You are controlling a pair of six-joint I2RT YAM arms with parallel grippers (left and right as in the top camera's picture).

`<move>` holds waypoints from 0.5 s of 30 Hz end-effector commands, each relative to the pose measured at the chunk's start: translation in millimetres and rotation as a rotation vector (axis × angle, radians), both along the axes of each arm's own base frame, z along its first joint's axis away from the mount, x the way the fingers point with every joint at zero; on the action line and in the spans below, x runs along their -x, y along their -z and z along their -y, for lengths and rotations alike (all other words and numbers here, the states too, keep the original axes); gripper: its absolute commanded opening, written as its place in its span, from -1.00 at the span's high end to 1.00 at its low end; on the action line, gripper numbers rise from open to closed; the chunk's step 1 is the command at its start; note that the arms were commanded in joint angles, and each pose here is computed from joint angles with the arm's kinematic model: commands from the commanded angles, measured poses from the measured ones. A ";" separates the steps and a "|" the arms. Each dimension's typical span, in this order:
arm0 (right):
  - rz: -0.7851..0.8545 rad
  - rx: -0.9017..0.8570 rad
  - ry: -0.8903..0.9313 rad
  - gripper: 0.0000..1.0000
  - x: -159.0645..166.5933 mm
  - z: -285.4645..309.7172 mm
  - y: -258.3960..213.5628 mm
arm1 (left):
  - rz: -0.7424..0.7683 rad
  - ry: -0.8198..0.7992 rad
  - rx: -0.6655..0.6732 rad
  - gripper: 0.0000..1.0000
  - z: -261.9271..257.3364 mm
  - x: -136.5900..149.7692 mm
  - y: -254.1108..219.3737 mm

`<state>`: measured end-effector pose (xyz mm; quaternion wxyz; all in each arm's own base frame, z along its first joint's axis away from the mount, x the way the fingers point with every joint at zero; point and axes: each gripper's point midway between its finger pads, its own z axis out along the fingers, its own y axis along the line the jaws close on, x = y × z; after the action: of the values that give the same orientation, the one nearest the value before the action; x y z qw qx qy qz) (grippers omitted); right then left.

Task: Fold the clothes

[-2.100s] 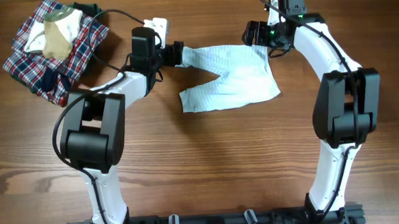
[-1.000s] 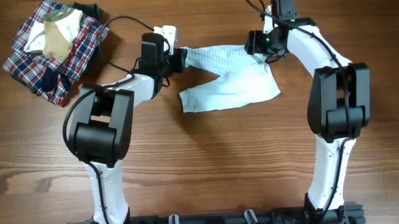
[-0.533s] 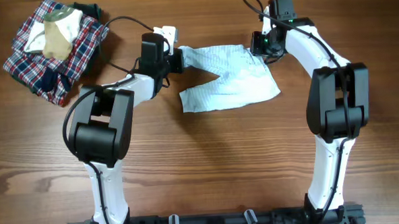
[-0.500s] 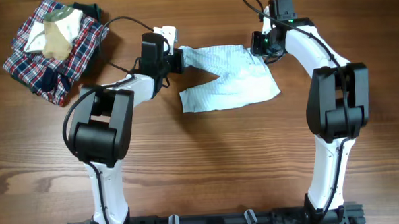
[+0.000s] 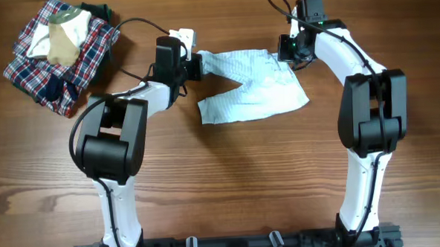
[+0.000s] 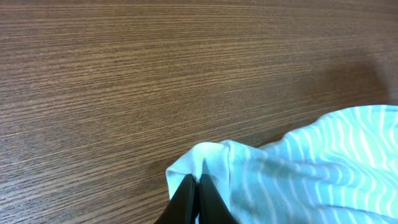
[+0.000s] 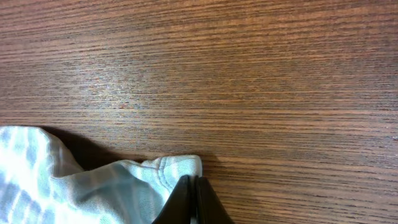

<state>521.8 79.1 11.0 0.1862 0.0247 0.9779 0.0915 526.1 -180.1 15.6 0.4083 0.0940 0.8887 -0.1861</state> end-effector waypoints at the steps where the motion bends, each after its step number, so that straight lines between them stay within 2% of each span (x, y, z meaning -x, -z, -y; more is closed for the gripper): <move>1: -0.013 0.012 0.027 0.91 0.8 5.0 5.6 | 0.005 0.007 0.006 0.92 2.6 -4.0 1.0; 8: 0.027 0.002 0.037 0.91 0.0 5.6 -24.9 | 0.018 0.008 0.011 0.92 3.0 -4.9 -8.8; 15: 0.020 0.003 0.037 0.92 5.2 6.1 -34.6 | 0.019 0.010 0.013 0.92 2.4 -0.8 -31.0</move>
<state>513.9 77.9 24.5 0.1784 0.0346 0.9790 0.0921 520.6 -178.6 10.3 0.3924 0.0926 0.8965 -0.1835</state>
